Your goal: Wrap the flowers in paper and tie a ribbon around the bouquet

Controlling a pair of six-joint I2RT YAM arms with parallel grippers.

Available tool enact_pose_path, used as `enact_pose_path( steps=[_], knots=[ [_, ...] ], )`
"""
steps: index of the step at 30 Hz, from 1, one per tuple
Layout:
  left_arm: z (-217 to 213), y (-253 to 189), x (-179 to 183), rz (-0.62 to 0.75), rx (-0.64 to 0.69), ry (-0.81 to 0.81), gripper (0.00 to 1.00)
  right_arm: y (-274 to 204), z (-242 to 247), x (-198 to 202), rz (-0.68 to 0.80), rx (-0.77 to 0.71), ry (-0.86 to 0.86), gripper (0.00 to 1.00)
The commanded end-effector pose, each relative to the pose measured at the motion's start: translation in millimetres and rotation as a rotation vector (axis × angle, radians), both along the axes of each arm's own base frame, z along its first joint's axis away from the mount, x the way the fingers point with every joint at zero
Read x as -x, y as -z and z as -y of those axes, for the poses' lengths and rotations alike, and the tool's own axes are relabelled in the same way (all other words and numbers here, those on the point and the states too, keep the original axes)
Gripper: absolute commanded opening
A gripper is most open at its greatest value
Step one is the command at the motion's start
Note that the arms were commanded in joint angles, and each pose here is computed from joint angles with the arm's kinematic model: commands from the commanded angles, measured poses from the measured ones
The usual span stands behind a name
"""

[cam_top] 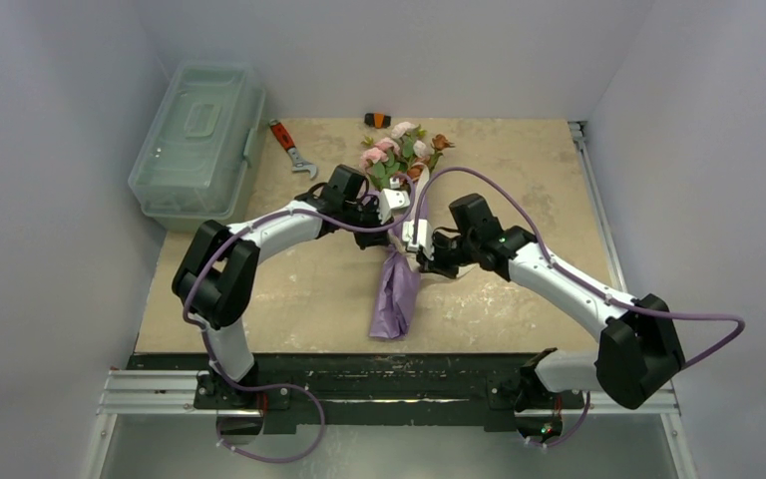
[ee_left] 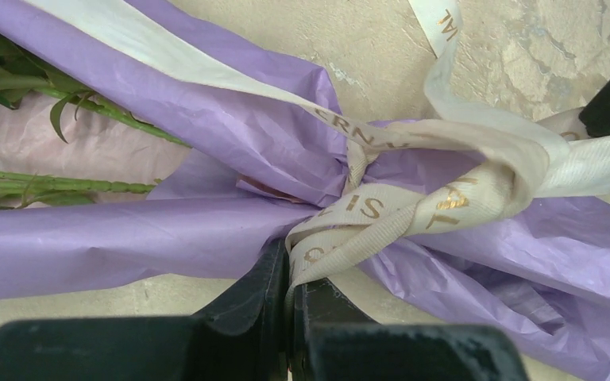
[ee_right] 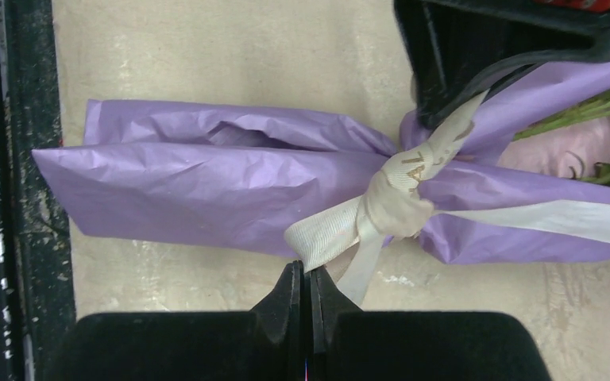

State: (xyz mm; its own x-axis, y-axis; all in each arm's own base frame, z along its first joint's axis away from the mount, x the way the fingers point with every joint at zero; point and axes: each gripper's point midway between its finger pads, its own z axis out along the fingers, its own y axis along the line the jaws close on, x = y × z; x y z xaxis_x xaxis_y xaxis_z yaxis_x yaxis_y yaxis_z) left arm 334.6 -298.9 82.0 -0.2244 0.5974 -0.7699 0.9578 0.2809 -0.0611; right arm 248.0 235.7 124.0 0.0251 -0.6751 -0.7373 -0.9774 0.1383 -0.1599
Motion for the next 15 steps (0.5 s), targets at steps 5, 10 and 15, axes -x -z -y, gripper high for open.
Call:
enact_pose_path(
  steps=[5,10,15],
  knots=[
    [2,-28,-22,0.081,0.014,-0.067,0.00,-6,10,24,-0.068,0.031,-0.044,0.00],
    [-9,-42,-30,0.114,-0.011,-0.160,0.00,-6,17,29,-0.090,0.069,-0.046,0.00],
    [-25,-50,-40,0.152,-0.053,-0.260,0.00,-4,23,35,-0.119,0.101,-0.045,0.00]
  ],
)
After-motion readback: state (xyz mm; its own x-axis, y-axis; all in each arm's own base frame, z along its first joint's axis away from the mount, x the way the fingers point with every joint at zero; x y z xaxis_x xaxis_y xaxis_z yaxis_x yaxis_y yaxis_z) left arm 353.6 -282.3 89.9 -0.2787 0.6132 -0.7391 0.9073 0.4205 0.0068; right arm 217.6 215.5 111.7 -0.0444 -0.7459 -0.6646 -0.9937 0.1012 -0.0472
